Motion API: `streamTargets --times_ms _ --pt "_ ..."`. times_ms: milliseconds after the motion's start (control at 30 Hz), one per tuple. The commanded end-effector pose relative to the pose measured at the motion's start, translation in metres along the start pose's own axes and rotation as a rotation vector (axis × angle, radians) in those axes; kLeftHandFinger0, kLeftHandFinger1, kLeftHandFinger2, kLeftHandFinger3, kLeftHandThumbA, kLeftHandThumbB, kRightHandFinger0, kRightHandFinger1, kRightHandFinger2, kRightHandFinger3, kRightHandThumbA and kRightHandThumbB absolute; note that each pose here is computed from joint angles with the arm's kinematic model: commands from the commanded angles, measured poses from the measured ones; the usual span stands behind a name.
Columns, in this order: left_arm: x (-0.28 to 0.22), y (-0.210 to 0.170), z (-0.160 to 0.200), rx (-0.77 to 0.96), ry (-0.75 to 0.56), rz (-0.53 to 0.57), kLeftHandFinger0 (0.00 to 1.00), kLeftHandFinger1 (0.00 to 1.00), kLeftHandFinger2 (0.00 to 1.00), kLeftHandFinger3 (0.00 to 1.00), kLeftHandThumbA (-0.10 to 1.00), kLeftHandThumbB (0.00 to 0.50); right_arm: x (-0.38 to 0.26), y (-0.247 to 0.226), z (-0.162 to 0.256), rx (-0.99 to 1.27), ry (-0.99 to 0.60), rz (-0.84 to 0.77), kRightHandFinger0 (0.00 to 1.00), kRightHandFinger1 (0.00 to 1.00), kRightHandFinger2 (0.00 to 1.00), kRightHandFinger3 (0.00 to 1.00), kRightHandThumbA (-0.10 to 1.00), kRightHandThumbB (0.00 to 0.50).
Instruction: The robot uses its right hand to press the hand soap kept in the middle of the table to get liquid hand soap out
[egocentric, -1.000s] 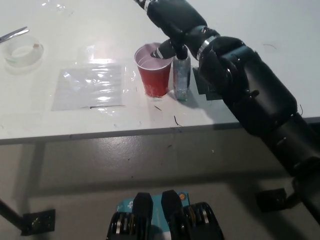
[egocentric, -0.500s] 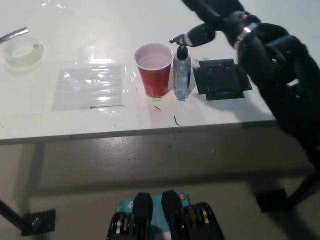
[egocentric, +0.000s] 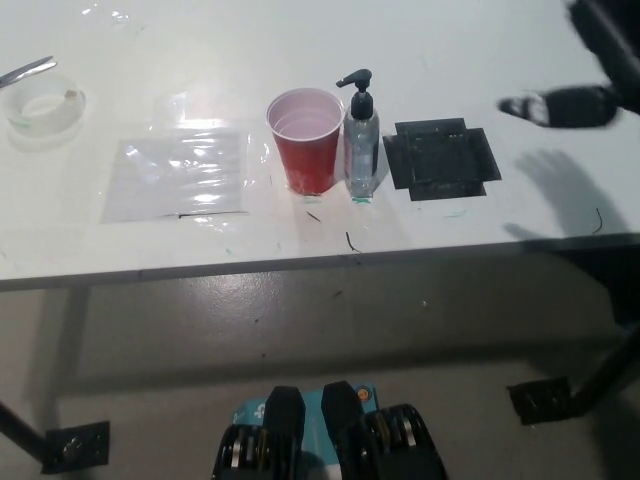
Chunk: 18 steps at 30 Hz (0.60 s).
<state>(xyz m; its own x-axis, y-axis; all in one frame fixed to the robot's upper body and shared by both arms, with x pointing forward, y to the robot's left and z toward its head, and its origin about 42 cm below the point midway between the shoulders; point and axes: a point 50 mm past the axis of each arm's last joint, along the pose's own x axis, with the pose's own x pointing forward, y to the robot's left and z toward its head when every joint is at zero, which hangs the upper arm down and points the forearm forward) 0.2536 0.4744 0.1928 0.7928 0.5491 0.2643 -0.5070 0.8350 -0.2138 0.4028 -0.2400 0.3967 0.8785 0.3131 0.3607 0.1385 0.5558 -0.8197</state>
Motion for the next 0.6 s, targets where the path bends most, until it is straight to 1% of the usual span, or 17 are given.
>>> streamTargets --times_ms 0,67,133,167,200,233,267,300,333,367,400,433,467,500,533,567 --pt "0.008 0.006 0.018 -0.001 -0.054 0.007 0.57 0.66 0.63 0.76 1.0 0.179 -0.03 -0.018 -0.024 0.1 0.091 -0.082 1.0 1.0 1.0 1.0 1.0 0.376" --pt "0.007 0.006 0.018 -0.008 -0.05 0.007 0.58 0.67 0.65 0.77 1.0 0.177 -0.038 -0.014 -0.034 0.118 0.125 -0.093 1.0 1.0 1.0 1.0 1.0 0.373" --pt "0.007 0.007 0.018 -0.011 -0.049 0.008 0.58 0.67 0.66 0.79 1.0 0.169 -0.051 -0.008 -0.049 0.144 0.176 -0.105 1.0 1.0 1.0 1.0 1.0 0.376" --pt "0.007 0.007 0.018 -0.015 -0.048 0.011 0.56 0.65 0.66 0.79 1.0 0.159 -0.057 -0.005 -0.054 0.156 0.177 -0.111 1.0 1.0 1.0 1.0 1.0 0.353" --pt "0.007 0.007 0.019 -0.018 -0.047 0.011 0.55 0.63 0.64 0.78 1.0 0.144 -0.062 -0.002 -0.059 0.165 0.181 -0.115 1.0 1.0 1.0 1.0 1.0 0.319" --pt "0.007 0.006 0.019 -0.022 -0.047 0.011 0.54 0.62 0.63 0.78 1.0 0.141 -0.069 0.003 -0.066 0.179 0.188 -0.122 1.0 1.0 1.0 1.0 1.0 0.306" --pt "0.008 0.006 0.019 -0.032 -0.044 0.013 0.54 0.62 0.63 0.78 1.0 0.144 -0.072 0.006 -0.07 0.188 0.206 -0.13 1.0 1.0 1.0 1.0 1.0 0.318" --pt "0.008 0.006 0.019 -0.035 -0.046 0.013 0.54 0.61 0.63 0.78 0.99 0.15 -0.077 0.011 -0.074 0.198 0.229 -0.127 1.0 1.0 1.0 1.0 1.0 0.311" --pt "0.008 0.005 0.019 -0.044 -0.052 0.01 0.53 0.59 0.62 0.78 0.96 0.151 -0.081 0.015 -0.078 0.202 0.243 -0.13 1.0 1.0 1.0 1.0 1.0 0.304" --pt "0.009 0.006 0.019 -0.046 -0.05 0.005 0.52 0.58 0.61 0.78 0.96 0.149 -0.086 0.02 -0.082 0.219 0.251 -0.142 1.0 1.0 1.0 1.0 1.0 0.287" --pt "0.009 0.006 0.019 -0.046 -0.051 0.006 0.51 0.57 0.6 0.76 0.97 0.138 -0.089 0.024 -0.086 0.219 0.247 -0.153 1.0 1.0 1.0 1.0 1.0 0.27" --pt "0.009 0.006 0.019 -0.041 -0.052 0.002 0.5 0.57 0.59 0.76 0.99 0.116 -0.092 0.028 -0.089 0.235 0.254 -0.165 1.0 1.0 1.0 1.0 1.0 0.277" --pt "0.009 0.004 0.02 -0.035 -0.055 -0.004 0.5 0.56 0.59 0.76 1.0 0.103 -0.1 0.034 -0.097 0.292 0.282 -0.194 1.0 1.0 1.0 1.0 1.0 0.265" --pt "0.01 0.004 0.02 -0.036 -0.055 -0.005 0.5 0.56 0.59 0.76 1.0 0.102 -0.101 0.035 -0.098 0.307 0.287 -0.2 1.0 1.0 1.0 1.0 1.0 0.264" --pt "0.009 0.002 0.021 -0.04 -0.053 -0.004 0.48 0.54 0.58 0.76 1.0 0.098 -0.109 0.042 -0.104 0.319 0.316 -0.22 1.0 1.0 1.0 1.0 1.0 0.211" --pt "0.009 0.002 0.021 -0.041 -0.053 -0.004 0.47 0.53 0.58 0.76 1.0 0.096 -0.11 0.043 -0.105 0.321 0.319 -0.223 1.0 1.0 1.0 1.0 1.0 0.192"
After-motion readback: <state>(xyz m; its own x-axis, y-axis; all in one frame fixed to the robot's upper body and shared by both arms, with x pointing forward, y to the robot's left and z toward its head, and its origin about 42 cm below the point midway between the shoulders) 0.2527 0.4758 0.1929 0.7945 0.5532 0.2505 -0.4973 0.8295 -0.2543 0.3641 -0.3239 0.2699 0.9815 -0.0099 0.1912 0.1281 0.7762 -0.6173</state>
